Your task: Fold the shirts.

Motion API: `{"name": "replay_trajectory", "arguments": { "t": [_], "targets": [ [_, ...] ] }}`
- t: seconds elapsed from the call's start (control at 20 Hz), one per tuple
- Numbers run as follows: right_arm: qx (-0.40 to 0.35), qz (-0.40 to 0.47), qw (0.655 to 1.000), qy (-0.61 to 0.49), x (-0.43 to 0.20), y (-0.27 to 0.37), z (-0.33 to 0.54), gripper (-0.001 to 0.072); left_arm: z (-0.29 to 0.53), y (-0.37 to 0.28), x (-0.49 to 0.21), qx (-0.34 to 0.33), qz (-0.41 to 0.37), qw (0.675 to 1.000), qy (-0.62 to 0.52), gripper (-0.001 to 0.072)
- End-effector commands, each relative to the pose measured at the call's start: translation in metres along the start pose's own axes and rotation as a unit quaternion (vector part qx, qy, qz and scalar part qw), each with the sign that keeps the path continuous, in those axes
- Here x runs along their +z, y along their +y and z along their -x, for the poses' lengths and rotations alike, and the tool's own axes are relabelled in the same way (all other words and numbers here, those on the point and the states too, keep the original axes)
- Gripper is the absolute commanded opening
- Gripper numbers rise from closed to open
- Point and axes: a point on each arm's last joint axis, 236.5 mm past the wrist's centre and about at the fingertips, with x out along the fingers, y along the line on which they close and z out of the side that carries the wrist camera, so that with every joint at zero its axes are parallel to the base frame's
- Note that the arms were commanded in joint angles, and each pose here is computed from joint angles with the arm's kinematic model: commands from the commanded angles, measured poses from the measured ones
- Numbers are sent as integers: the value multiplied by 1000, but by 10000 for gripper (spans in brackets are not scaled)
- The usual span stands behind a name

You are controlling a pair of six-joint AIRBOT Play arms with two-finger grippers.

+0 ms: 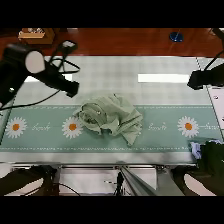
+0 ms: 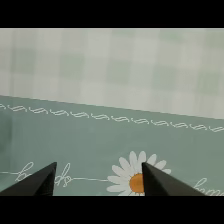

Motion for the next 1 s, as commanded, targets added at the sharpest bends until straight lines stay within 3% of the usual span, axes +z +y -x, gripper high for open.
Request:
{"name": "replay_trajectory", "arguments": {
  "t": [0.0, 0.1, 0.35, 0.7, 0.95],
  "targets": [
    [4, 5, 1000, 26, -3, 2, -20, 596, 6, 15, -36, -70, 85, 992, 65, 666],
    [4, 11, 999, 48, -10, 2, -38, 596, 6, -15, -42, -159, 101, 980, 67, 665],
    [8, 27, 996, 82, -34, 6, -84, 595, -12, -104, -79, -304, 139, 937, 100, 666],
    [21, 27, 993, 111, -58, 13, -104, 595, -53, -194, -72, -352, 154, 922, 52, 667],
    [118, 35, 988, 91, -50, 58, -100, 595, -76, -230, -69, -382, 192, 900, 82, 668]
  ]
}}
